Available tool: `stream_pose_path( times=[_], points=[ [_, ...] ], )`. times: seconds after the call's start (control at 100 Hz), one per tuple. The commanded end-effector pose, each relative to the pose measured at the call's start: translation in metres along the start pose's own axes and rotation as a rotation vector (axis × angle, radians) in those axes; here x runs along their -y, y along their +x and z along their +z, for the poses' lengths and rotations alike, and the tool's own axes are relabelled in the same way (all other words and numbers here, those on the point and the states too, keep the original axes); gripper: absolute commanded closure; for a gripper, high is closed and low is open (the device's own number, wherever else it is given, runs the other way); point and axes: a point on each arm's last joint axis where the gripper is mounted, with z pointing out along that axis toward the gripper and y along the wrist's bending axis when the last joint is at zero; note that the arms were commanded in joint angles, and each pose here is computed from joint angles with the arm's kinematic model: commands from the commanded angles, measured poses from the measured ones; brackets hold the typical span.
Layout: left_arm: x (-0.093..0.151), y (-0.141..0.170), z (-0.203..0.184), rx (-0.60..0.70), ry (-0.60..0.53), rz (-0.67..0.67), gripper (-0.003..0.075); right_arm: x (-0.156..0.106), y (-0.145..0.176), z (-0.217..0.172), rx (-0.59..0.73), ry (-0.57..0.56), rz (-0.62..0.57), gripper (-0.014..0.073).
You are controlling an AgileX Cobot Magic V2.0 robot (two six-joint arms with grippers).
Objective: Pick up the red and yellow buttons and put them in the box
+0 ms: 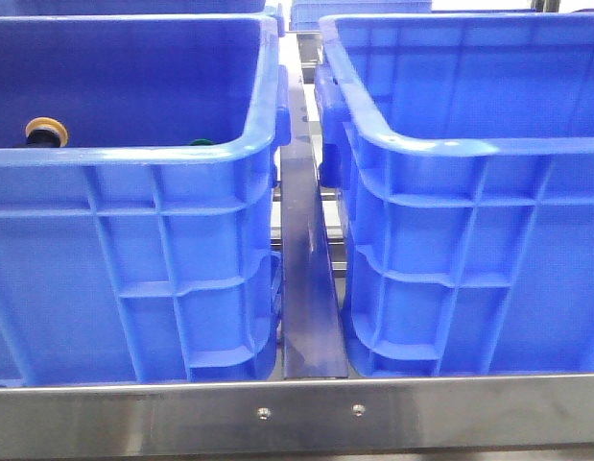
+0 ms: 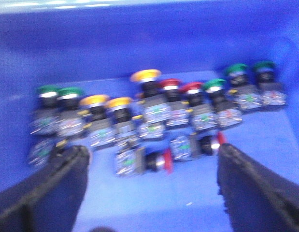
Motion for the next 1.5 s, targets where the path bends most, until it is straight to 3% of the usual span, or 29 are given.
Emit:
stream_pose_path(
  times=[0.0, 0.16, 0.37, 0.74, 1.15, 1.49],
  points=[
    [-0.007, -0.003, -0.024, 0.152, 0.007, -0.034, 0.0271, -0.008, -0.019, -0.013, 0.101, 0.025, -0.037, 0.0361],
    [-0.016, 0.015, -0.047, 0.211, -0.007, -0.049, 0.0395, -0.002, -0.021, -0.014, 0.128, 0.092, -0.079, 0.0361],
    [-0.020, 0.024, -0.066, 0.277, -0.003, -0.054, 0.0739, 0.009, -0.017, -0.013, 0.147, 0.181, -0.166, 0.0361],
    [-0.020, 0.025, -0.070, 0.290, 0.004, -0.063, 0.0741, 0.038, -0.010, -0.008, 0.198, 0.389, -0.193, 0.0361],
    [-0.020, 0.025, -0.070, 0.290, 0.004, -0.063, 0.0741, 0.067, 0.018, 0.043, 0.123, 0.543, -0.196, 0.0361],
    [-0.020, 0.025, -0.070, 0.290, 0.004, -0.063, 0.0741, 0.072, 0.034, 0.086, 0.052, 0.538, -0.196, 0.0361]
  ],
)
